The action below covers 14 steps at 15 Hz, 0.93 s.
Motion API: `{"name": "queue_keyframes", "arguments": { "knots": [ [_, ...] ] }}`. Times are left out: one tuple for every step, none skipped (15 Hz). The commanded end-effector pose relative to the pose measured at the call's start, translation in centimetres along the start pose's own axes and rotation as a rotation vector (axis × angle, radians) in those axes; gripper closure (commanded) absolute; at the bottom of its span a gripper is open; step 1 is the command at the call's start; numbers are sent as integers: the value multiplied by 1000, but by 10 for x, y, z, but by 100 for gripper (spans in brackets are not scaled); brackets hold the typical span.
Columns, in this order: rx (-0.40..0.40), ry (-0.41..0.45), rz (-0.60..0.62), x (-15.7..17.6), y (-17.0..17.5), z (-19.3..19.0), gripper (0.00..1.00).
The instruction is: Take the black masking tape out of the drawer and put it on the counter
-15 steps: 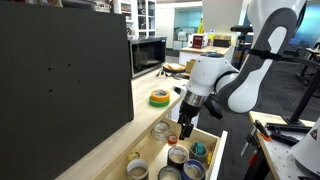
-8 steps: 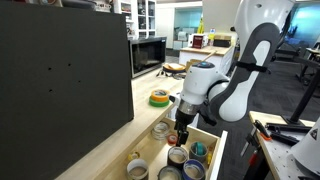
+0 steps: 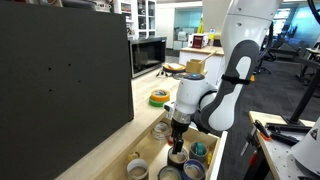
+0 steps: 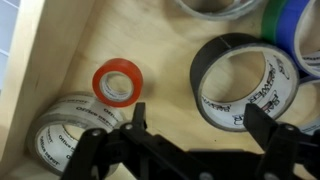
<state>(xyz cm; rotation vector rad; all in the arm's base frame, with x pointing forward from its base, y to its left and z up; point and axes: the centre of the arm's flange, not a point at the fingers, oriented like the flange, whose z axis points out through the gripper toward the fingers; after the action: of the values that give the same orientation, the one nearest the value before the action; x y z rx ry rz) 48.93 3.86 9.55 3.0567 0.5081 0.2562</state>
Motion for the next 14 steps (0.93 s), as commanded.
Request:
{"name": "queue_keyframes", "arguments": {
  "knots": [
    [20, -2, 25, 5, 3, 19, 0],
    [23, -4, 24, 4, 3, 22, 0],
    [26, -8, 22, 3, 3, 25, 0],
    [28, -8, 18, 3, 3, 27, 25],
    [27, -11, 13, 2, 2, 29, 26],
    [27, -12, 15, 1, 2, 29, 33],
    [28, -13, 15, 1, 2, 30, 40],
    [30, -14, 15, 1, 1, 30, 47],
    [31, -14, 16, 1, 1, 29, 53],
    [34, -15, 17, 0, 1, 29, 59],
    [36, -17, 17, -1, 1, 27, 66],
    [37, -16, 16, -1, 1, 26, 72],
    [46, -15, 15, -2, 0, 24, 80],
    [49, -14, 14, -3, 0, 23, 85]
  ]
}}
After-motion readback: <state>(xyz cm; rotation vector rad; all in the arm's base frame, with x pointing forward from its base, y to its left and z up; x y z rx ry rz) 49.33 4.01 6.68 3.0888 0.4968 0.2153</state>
